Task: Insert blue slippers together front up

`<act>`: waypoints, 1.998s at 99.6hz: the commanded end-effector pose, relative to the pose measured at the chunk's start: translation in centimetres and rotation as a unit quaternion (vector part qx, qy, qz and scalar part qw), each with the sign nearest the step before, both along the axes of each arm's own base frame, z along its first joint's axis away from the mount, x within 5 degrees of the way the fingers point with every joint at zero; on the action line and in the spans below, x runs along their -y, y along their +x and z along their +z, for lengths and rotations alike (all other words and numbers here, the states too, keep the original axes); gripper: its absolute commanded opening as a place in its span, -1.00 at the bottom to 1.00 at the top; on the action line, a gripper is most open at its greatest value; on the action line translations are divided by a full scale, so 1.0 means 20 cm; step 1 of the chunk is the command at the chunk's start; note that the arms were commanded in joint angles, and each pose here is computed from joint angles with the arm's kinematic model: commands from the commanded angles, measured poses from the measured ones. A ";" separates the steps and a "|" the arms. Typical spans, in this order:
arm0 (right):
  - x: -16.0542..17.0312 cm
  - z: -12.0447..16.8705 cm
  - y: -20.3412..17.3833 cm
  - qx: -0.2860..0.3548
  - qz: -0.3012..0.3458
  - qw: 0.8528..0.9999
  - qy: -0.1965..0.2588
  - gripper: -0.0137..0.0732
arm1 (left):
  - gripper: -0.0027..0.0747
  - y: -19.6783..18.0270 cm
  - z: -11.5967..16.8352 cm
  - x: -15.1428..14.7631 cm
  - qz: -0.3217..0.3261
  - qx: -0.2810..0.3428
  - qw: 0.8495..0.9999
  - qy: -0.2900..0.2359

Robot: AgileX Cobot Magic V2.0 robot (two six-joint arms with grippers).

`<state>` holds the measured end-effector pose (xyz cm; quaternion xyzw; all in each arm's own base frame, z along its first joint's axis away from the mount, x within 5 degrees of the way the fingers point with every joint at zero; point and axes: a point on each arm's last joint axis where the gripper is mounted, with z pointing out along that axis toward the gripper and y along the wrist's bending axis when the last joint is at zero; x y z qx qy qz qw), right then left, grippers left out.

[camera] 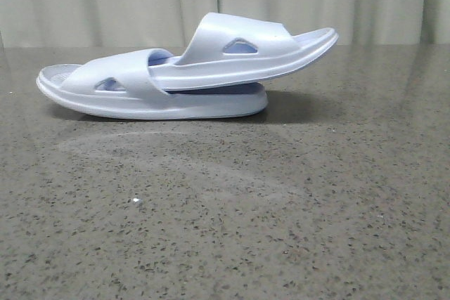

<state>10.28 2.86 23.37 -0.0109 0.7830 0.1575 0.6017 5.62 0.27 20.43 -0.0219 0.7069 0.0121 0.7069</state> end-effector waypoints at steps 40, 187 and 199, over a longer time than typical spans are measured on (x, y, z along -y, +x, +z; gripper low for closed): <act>0.03 0.07 0.01 0.054 -0.020 0.998 -0.040 -0.87 | -0.89 -0.01 0.02 0.00 -0.004 0.046 0.999 -0.002; 0.13 -0.18 -0.24 0.148 -0.089 0.976 -0.130 -0.87 | -0.89 -0.01 0.02 0.00 -0.004 0.044 0.999 -0.002; 0.13 -0.18 -0.24 0.148 -0.089 0.976 -0.130 -0.87 | -0.89 -0.01 0.02 0.00 -0.004 0.044 0.999 -0.002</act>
